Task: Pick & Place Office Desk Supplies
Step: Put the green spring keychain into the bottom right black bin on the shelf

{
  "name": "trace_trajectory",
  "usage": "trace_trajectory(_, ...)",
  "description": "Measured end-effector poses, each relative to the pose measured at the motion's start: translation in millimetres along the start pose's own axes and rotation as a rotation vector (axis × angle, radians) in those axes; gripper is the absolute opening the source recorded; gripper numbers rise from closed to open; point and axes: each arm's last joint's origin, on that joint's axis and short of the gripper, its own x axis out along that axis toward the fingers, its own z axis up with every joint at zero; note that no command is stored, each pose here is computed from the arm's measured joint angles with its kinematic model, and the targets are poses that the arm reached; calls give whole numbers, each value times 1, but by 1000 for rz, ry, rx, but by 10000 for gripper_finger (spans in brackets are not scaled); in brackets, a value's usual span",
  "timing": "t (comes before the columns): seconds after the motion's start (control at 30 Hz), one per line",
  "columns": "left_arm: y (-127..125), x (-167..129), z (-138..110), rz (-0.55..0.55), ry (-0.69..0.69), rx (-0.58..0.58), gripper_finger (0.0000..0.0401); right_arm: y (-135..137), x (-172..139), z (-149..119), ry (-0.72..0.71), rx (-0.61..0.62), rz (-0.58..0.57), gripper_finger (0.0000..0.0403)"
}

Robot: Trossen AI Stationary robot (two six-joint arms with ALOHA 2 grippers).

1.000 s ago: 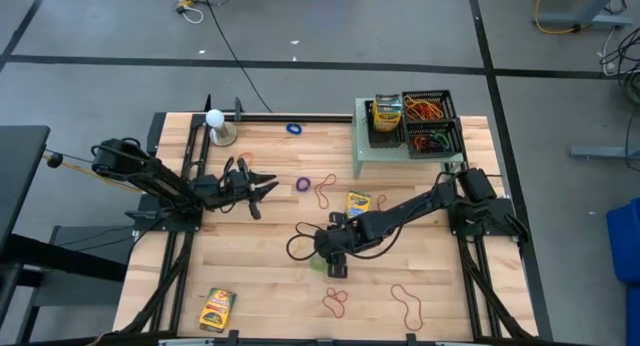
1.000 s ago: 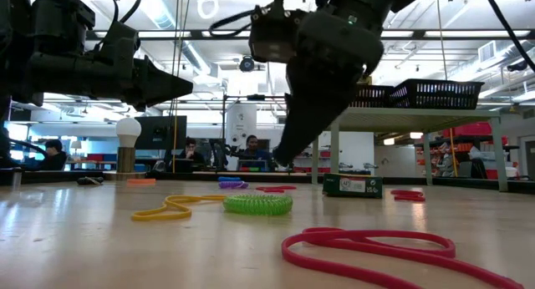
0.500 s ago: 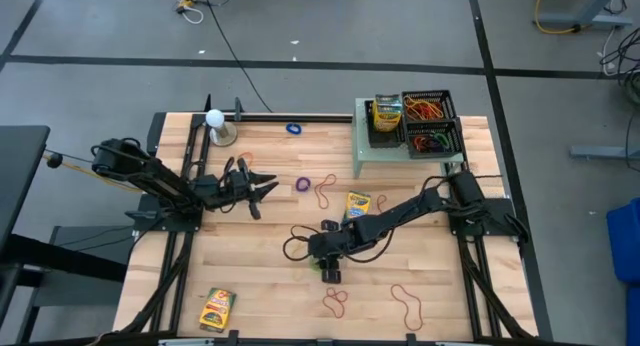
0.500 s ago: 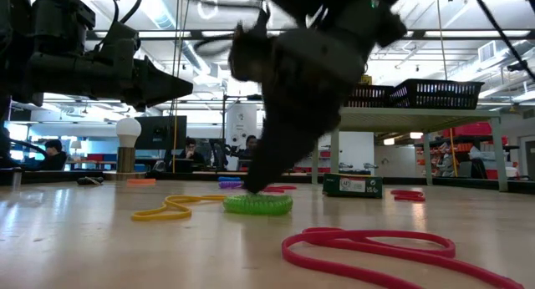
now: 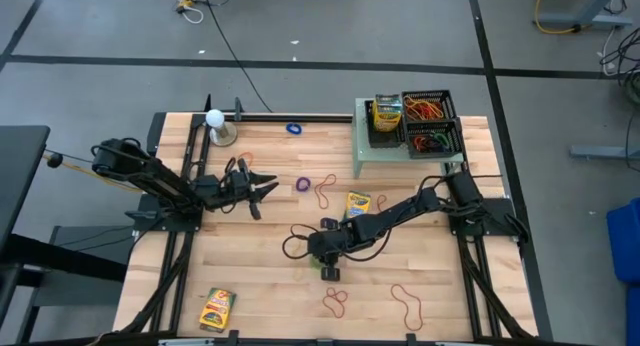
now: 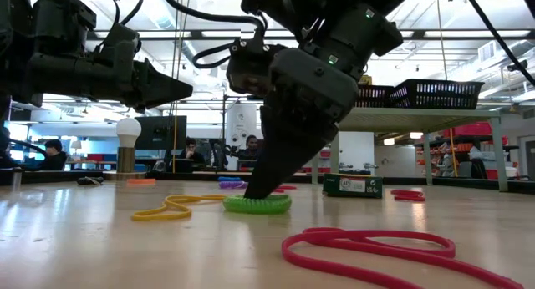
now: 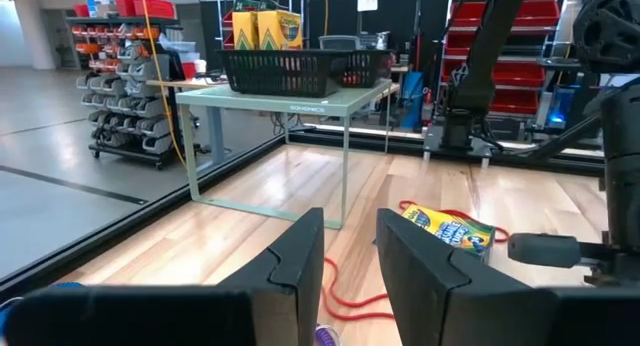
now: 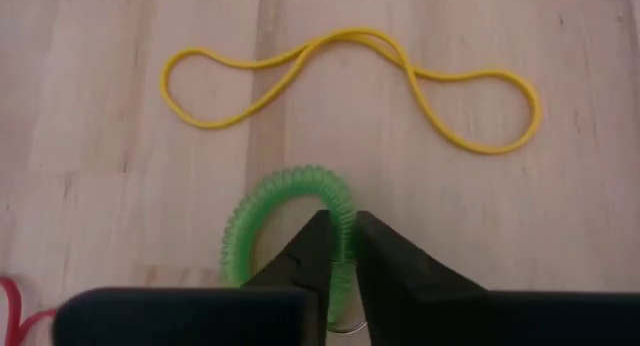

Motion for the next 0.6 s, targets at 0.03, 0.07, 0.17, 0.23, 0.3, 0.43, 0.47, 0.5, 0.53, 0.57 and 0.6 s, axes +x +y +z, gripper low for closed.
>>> trace_trajectory(0.03,0,0,0,0,0,0,104,0,-1,0,1,-5,0,32)
trace_trajectory(0.07,0,0,0,0,0,0,104,0,-2,0,1,-7,-2,28)
trace_trajectory(0.17,0,0,0,0,-1,0,104,0,-12,3,-9,-8,-13,26)
trace_trajectory(0.23,0,0,0,0,-1,-1,104,1,-24,8,-33,-7,-8,28)
trace_trajectory(0.3,0,0,0,0,-1,0,104,2,-38,13,-54,-6,-11,29)
trace_trajectory(0.43,0,0,0,0,-1,0,104,2,-78,25,-134,1,-57,29)
trace_trajectory(0.47,0,0,0,0,-1,0,104,1,-90,27,-156,5,-70,29)
trace_trajectory(0.5,0,0,0,0,-1,0,104,0,-104,30,-183,19,-80,29)
trace_trajectory(0.53,0,0,0,0,-1,0,104,-3,-119,33,-211,35,-88,29)
trace_trajectory(0.57,0,0,0,0,-1,-1,104,-6,-132,35,-235,56,-103,29)
trace_trajectory(0.6,0,0,0,0,-1,-1,104,-10,-148,37,-267,79,-119,29)
